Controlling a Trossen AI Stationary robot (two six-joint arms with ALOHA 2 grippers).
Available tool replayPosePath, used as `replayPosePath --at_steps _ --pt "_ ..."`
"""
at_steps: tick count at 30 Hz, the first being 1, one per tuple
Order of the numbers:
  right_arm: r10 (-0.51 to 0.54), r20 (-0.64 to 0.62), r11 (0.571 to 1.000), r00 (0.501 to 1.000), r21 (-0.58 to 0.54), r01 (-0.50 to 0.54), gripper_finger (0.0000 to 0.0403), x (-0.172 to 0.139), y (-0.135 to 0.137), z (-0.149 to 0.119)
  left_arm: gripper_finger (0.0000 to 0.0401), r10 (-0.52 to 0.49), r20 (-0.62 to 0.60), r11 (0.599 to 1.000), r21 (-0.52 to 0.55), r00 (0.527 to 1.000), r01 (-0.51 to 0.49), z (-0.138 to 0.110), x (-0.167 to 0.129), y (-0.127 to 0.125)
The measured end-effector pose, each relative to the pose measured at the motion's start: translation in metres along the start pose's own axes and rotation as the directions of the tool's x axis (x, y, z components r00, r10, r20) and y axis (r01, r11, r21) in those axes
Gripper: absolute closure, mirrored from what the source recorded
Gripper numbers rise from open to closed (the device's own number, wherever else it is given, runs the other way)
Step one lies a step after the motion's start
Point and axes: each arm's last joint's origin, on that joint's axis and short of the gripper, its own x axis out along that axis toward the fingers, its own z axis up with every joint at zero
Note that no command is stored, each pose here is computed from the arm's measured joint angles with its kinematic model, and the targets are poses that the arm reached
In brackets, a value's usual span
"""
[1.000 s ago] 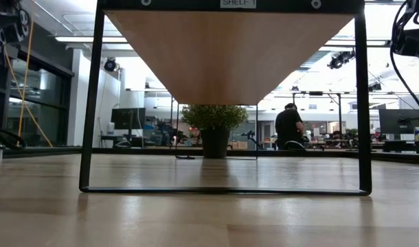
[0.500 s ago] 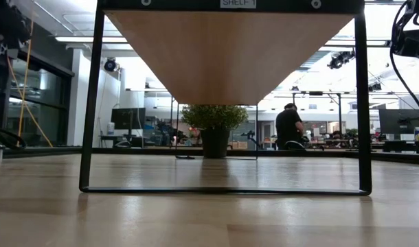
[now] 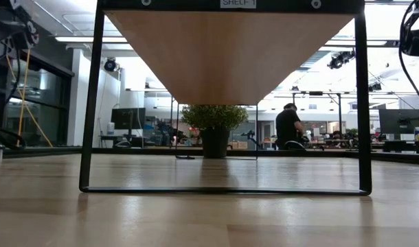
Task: Pick and place flowers into a vace then onto a shelf
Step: Put the left transparent vase on the shelf
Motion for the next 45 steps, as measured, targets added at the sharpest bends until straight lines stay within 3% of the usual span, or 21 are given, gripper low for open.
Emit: replayPosePath --at_steps 6,20,27,45 --pt "-0.003 0.006 1.000 1.000 -0.001 0.003 0.0315 0.004 0.000 0.000 0.0309 -0.016 -0.003 1.000 0.018 1.000 0.016 -0.012 0.000 -0.005" --pt "-0.053 0.030 0.999 0.998 0.008 0.053 0.0315 0.010 -0.002 0.002 0.0309 -0.080 -0.005 0.995 -0.058 0.997 0.080 -0.057 0.041 -0.026" --pt "-0.060 0.034 0.998 0.998 0.009 0.060 0.0316 0.011 -0.003 0.002 0.0309 -0.106 0.045 0.994 -0.008 0.993 0.106 -0.071 0.054 -0.042" --pt "-0.056 0.034 0.998 0.998 0.027 0.055 0.0315 0.011 -0.002 0.003 0.0309 -0.117 0.105 0.993 -0.001 0.988 0.118 -0.076 0.059 -0.048"
